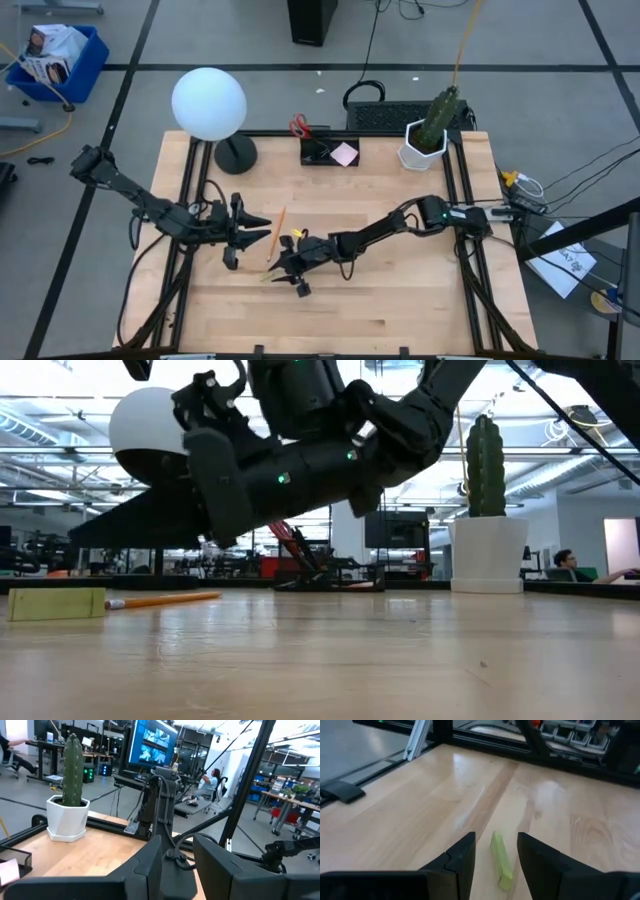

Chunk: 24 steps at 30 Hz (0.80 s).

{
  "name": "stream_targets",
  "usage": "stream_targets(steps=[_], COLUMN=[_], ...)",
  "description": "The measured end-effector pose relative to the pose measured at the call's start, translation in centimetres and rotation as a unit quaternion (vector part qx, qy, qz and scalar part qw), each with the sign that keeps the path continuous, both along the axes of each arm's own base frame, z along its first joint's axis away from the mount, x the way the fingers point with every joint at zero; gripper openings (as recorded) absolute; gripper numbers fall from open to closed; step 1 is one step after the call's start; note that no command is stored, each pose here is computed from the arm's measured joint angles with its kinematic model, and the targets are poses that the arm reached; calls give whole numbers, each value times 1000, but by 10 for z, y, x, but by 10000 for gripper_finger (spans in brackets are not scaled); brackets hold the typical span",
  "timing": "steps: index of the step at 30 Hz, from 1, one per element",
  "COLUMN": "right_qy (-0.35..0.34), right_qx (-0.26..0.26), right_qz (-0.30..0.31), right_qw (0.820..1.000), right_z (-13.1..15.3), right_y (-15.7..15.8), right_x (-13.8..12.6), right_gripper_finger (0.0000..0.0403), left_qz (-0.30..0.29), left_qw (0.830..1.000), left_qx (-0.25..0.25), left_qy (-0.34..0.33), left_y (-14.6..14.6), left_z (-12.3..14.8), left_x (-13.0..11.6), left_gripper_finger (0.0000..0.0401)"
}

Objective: Pick and place office supplies into organizer
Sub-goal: Put the eraser into the desk organizer

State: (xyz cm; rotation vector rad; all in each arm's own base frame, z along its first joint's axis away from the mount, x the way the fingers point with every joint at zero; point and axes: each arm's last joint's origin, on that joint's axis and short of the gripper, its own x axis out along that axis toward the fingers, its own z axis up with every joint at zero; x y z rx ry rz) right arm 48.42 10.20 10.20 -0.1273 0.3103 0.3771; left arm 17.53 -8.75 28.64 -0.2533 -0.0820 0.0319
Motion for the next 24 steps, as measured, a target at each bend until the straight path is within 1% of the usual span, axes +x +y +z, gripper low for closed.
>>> stream_targets(steps=[3, 4, 5, 7, 9, 12, 15, 20, 22, 24], right_qy=[11, 5, 0, 11, 3, 20, 36, 41, 45, 46], right_qx=[-2, -2, 1, 10, 17, 14, 9, 11, 12, 17], right_qz=[-1, -3, -5, 5, 8, 10, 12, 10, 8, 5], right_qw=[1000, 1000, 1000, 1000, 1000, 1000, 999, 999, 999, 999], right_z=[-3, -6, -6, -10, -13, -22, -32, -39, -40, -40], right_y=[-1, -3, -4, -7, -8, -6, -5, -7, -8, -9], right_x=[2, 5, 7, 8, 15, 20, 21, 22, 22, 22], right_gripper_finger=[142, 142, 142, 142, 142, 142, 142, 142, 137, 125], left_qz=[0, 0, 0, 0, 0, -2, -3, -5, -5, -5], left_qw=[1000, 1000, 1000, 1000, 1000, 1000, 1000, 1000, 1000, 1000], left_qx=[-1, 0, 1, 0, 0, 0, 0, -2, -2, -2], left_qy=[-1, 1, 1, 1, 0, 0, 0, 1, 1, 2], left_y=[0, 0, 0, 0, 0, 0, 0, 0, 0, -1], left_z=[0, 0, 0, 0, 0, 0, 0, 0, -1, -1], left_x=[0, 0, 0, 0, 0, 0, 0, 0, 0, 0], left_gripper_finger=[115, 115, 115, 115, 115, 115, 115, 115, 115, 115])
